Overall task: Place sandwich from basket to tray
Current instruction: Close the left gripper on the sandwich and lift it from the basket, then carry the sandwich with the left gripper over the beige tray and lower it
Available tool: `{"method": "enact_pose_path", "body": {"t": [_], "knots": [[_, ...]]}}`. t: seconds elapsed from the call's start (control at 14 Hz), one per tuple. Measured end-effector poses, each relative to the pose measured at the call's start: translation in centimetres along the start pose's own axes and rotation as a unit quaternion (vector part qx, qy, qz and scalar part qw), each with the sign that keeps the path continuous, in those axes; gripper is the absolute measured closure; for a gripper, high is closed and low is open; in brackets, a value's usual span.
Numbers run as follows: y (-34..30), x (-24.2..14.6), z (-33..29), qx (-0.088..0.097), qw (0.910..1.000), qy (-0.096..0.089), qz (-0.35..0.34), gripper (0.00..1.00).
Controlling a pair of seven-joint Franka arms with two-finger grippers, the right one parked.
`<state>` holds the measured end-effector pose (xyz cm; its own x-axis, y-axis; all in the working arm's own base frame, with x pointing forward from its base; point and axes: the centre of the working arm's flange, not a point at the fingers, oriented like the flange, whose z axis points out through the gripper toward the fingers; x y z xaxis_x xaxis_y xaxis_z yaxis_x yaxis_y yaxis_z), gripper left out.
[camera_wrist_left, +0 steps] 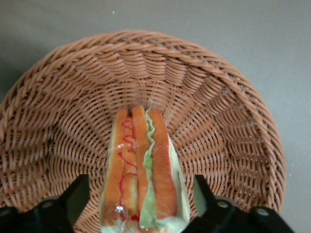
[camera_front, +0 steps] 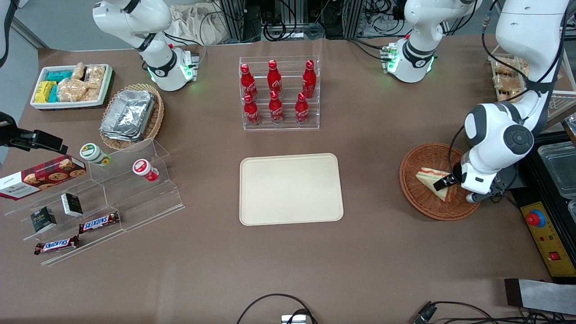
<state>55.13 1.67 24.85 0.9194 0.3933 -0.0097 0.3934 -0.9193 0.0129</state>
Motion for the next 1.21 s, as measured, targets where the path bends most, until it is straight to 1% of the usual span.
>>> {"method": "enact_pose_path", "body": {"t": [0.14,0.21,0.29,0.36,0.43,0.5,0.64,0.71,0.79,0.93,1.07,1.21], "knots": [[-0.1,-0.1,0.3,0.002,1.0,-0.007,0.0,0.33],[-0.1,-0.1,0.3,0.003,1.0,-0.007,0.0,0.45],[0.0,-0.1,0.3,0.002,1.0,-0.007,0.0,0.53],[0.0,-0.1,0.2,0.003,1.0,-0.008,0.0,0.59],[0.0,0.0,-0.1,0.006,0.9999,-0.013,0.001,0.62],[0.0,0.2,-1.0,0.012,0.9997,-0.022,0.001,0.63],[0.4,1.5,-4.7,0.028,0.9986,-0.044,0.002,0.64],[0.8,2.4,-7.4,0.034,0.9981,-0.051,0.005,0.65],[1.2,3.3,-10.3,0.037,0.9977,-0.056,0.013,0.67],[2.3,4.7,-16.2,0.041,0.9966,-0.06,0.039,0.79],[3.9,4.9,-21.8,0.044,0.9946,-0.066,0.068,0.79],[7.3,3.9,-26.1,0.043,0.992,-0.063,0.101,0.79]]}}
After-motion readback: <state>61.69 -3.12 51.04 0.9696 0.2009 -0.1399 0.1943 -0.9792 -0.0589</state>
